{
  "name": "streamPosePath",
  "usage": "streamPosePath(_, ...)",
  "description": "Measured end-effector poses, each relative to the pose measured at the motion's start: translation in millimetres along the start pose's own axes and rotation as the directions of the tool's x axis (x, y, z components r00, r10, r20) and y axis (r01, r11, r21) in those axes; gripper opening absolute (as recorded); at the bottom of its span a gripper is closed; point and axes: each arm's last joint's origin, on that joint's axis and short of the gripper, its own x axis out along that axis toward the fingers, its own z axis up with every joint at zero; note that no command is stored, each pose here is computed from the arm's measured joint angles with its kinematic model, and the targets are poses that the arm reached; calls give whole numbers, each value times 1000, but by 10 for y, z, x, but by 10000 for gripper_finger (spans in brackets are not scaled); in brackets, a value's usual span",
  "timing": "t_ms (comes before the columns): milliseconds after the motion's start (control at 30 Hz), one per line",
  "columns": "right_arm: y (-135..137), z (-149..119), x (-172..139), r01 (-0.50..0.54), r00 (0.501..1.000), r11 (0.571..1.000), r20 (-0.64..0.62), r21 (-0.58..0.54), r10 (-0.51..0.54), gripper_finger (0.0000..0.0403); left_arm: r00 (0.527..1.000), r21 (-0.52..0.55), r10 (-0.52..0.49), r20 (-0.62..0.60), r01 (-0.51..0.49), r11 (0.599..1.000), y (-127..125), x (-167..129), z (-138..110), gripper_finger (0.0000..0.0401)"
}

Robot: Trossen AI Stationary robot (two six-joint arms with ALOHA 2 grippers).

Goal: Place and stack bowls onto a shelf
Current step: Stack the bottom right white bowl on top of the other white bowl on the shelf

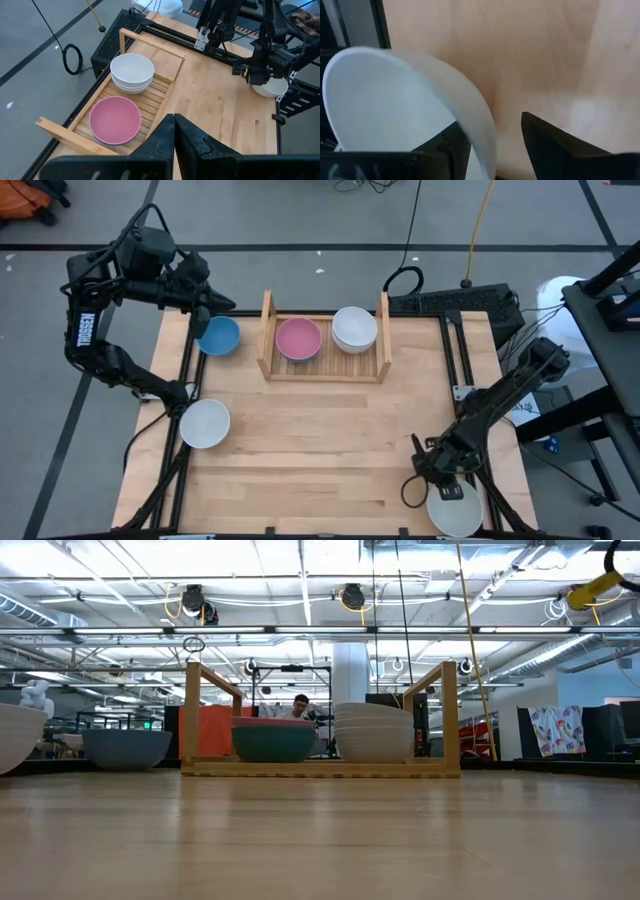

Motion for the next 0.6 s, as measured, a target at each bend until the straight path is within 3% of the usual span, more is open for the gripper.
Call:
streamPosePath(200, -94, -5, 150, -50, 998, 997, 38, 50, 48, 144, 1000, -3, 0, 0, 0, 1000, 0, 0, 0, 10)
streamPosePath(433, -102, 2, 195, -135, 990, 986, 56, 98, 130, 12, 1000, -3, 0, 0, 0, 1000, 0, 0, 0, 10)
streamPosePath(600, -111, 44, 186, -117, 987, 979, 132, 170, 95, 3, 1000, -2, 0, 0, 0, 1000, 0, 0, 0, 10)
